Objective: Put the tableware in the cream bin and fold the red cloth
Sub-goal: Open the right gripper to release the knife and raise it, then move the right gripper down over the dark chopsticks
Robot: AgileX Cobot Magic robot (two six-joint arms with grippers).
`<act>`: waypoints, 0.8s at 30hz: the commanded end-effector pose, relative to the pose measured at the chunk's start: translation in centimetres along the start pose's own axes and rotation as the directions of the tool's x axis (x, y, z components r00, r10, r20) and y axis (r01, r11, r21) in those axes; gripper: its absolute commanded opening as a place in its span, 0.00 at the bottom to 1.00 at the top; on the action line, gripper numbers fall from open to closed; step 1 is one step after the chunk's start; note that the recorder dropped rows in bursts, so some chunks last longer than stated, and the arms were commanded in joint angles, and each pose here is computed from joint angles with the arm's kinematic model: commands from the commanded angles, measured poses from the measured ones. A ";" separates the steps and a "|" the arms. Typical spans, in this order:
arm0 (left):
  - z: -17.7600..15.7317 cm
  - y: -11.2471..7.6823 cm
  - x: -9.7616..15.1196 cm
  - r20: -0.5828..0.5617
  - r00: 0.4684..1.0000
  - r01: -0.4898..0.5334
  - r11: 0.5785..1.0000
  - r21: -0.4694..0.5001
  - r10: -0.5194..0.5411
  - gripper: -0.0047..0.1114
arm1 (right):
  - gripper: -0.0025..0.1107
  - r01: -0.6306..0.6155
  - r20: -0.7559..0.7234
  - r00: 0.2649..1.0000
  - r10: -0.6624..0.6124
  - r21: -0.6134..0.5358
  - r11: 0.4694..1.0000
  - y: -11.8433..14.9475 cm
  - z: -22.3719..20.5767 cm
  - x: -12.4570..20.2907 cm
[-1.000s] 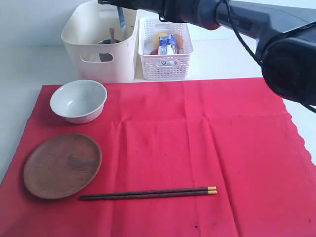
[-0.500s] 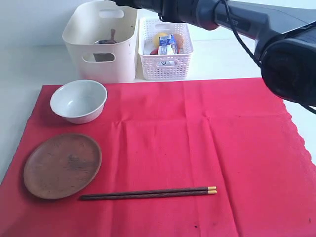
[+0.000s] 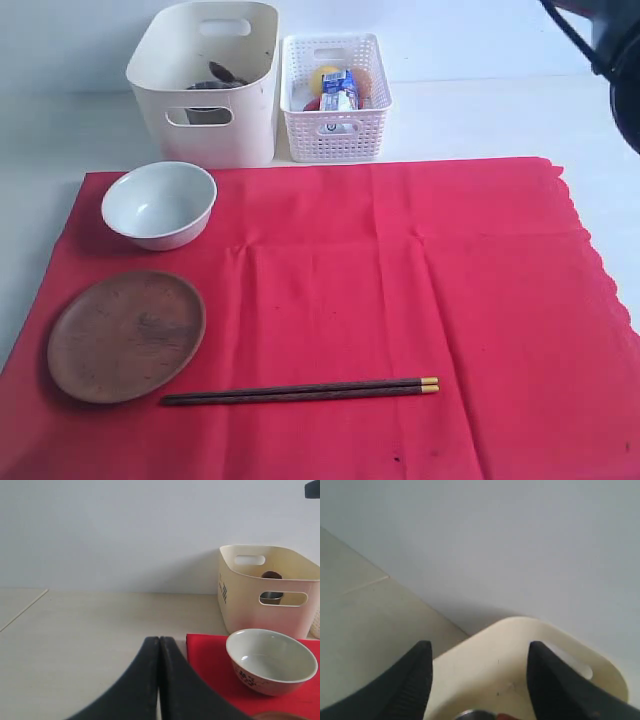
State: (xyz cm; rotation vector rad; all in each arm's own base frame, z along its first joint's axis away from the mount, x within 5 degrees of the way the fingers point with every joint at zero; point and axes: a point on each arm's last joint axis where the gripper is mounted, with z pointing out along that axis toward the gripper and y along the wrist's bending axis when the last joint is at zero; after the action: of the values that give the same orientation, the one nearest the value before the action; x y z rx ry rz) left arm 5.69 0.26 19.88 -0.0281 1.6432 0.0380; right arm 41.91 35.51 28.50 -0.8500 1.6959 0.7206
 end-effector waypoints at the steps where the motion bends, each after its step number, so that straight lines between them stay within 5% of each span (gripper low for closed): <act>1: 0.0 0.0 -0.1 0.007 1.000 0.005 1.000 -0.002 -0.005 0.04 | 0.40 0.088 -0.253 0.965 -0.069 0.065 0.994 -0.2 -3.4 -1.4; 6: 0.0 0.0 -0.1 0.007 1.000 0.005 1.000 -0.002 -0.005 0.04 | 0.13 0.140 -0.526 0.849 -0.048 0.137 0.981 -0.1 -8.2 -2.7; 10: 0.0 0.0 -0.1 0.007 1.000 0.005 1.000 -0.002 -0.005 0.04 | 0.02 0.115 -0.571 0.820 -0.037 0.102 0.988 0.8 -10.1 -3.7; 16: 0.0 0.0 -0.1 0.007 1.000 0.005 1.000 -0.002 -0.005 0.04 | 0.02 0.089 -0.576 0.816 -0.053 0.035 0.995 2.4 -12.7 -4.7; 24: 0.0 0.0 -0.1 0.007 1.000 0.005 1.000 -0.002 -0.005 0.04 | 0.02 0.025 -0.576 0.817 -0.007 0.023 0.999 3.9 -15.6 -2.1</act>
State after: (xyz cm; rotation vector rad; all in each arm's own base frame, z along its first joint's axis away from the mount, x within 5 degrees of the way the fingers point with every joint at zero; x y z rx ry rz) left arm 5.69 0.26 19.88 -0.0281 1.6432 0.0380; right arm 31.84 25.92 35.21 -1.1638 2.2469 0.3749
